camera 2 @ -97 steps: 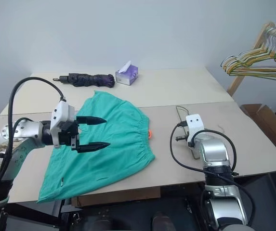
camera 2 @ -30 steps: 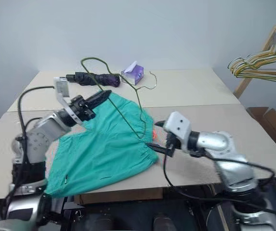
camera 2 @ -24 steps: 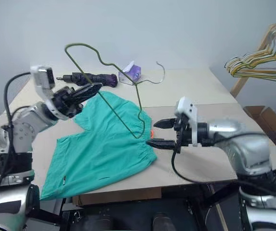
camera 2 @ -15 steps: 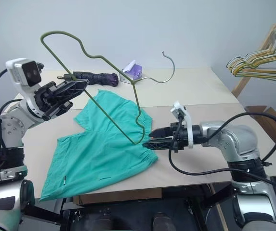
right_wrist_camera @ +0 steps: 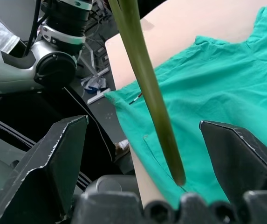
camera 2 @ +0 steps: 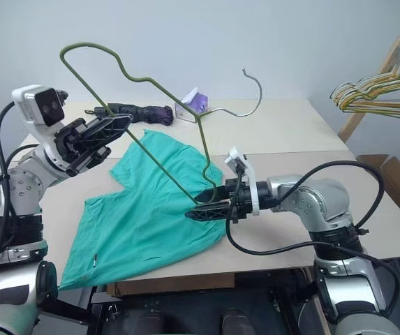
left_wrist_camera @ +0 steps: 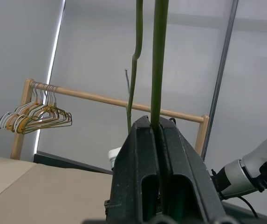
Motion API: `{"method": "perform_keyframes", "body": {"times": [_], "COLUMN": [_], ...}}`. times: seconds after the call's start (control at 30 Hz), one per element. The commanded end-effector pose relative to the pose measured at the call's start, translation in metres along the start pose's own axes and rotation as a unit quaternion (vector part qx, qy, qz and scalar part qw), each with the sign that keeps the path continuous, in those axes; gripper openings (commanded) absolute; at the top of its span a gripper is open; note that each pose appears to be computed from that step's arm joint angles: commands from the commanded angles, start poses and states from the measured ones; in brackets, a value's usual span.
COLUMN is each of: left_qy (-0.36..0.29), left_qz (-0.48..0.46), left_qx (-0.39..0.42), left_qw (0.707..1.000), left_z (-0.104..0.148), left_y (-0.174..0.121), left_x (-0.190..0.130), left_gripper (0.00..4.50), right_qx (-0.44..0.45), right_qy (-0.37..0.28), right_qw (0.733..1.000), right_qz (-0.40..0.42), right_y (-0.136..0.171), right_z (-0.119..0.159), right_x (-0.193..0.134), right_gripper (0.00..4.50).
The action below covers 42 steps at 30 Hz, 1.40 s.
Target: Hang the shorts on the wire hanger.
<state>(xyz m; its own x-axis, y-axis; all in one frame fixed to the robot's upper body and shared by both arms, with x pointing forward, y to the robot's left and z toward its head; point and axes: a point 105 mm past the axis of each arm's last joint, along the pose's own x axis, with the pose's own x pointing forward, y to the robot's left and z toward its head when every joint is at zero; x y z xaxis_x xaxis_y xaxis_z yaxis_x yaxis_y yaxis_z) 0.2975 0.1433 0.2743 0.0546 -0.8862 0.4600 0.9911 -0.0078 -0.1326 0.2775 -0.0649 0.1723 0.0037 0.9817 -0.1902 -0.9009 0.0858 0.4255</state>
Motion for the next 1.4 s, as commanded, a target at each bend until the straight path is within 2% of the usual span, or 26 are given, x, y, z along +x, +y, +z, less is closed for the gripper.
{"method": "perform_keyframes", "body": {"times": [0.03,0.07,0.13,0.3,0.4,0.5,0.57,0.7,0.8,0.93,1.07,1.27,1.37,1.4], "left_qy": [-0.008,-0.008,-0.007,-0.003,0.001,0.006,0.010,0.028,0.060,0.235,0.280,0.389,0.401,0.398], "left_qz": [-0.015,-0.014,-0.014,-0.014,-0.016,-0.013,-0.011,0.033,0.070,0.182,0.224,0.227,0.198,0.194], "left_qx": [0.032,0.033,0.034,0.034,0.031,0.034,0.039,0.036,0.031,0.042,0.041,0.098,0.098,0.097], "left_qw": [0.999,0.999,0.999,0.999,0.999,0.999,0.999,0.998,0.995,0.954,0.933,0.888,0.889,0.891], "left_z": [0.013,0.013,0.013,0.013,0.012,0.010,0.008,-0.003,-0.015,-0.063,-0.070,-0.089,-0.095,-0.095], "left_y": [-0.005,-0.005,-0.004,-0.004,-0.004,-0.003,-0.002,0.011,0.021,0.053,0.059,0.052,0.040,0.037], "left_x": [0.006,0.006,0.006,0.005,0.005,0.004,0.003,0.002,-0.001,-0.034,-0.067,-0.095,-0.094,-0.092], "left_gripper": [0.00,0.00,0.00,0.00,0.00,0.00,0.00,0.96,2.08,3.27,4.47,4.47,4.47,4.47], "right_qx": [-0.022,-0.022,-0.020,-0.019,-0.017,-0.015,-0.015,-0.021,-0.023,-0.011,0.017,0.054,0.051,0.077], "right_qy": [-0.012,-0.011,-0.014,-0.015,-0.017,-0.021,-0.025,-0.035,-0.049,-0.086,-0.088,-0.039,-0.010,0.016], "right_qw": [1.000,1.000,1.000,1.000,1.000,1.000,0.999,0.999,0.998,0.996,0.994,0.989,0.983,0.981], "right_qz": [0.000,-0.001,-0.004,-0.010,-0.014,-0.016,-0.016,-0.013,-0.014,-0.033,-0.064,-0.131,-0.174,-0.177], "right_y": [0.003,0.003,0.002,-0.001,-0.003,-0.004,-0.004,-0.002,-0.001,-0.003,-0.006,-0.004,-0.003,-0.003], "right_z": [0.011,0.011,0.011,0.011,0.011,0.011,0.012,0.015,0.019,0.030,0.021,-0.028,-0.057,-0.069], "right_x": [-0.005,-0.006,-0.008,-0.010,-0.010,-0.010,-0.010,-0.009,-0.008,-0.014,-0.031,-0.072,-0.097,-0.104], "right_gripper": [4.10,3.96,3.35,1.76,0.62,0.03,0.01,0.00,0.00,0.00,0.00,0.00,0.00,0.00]}}
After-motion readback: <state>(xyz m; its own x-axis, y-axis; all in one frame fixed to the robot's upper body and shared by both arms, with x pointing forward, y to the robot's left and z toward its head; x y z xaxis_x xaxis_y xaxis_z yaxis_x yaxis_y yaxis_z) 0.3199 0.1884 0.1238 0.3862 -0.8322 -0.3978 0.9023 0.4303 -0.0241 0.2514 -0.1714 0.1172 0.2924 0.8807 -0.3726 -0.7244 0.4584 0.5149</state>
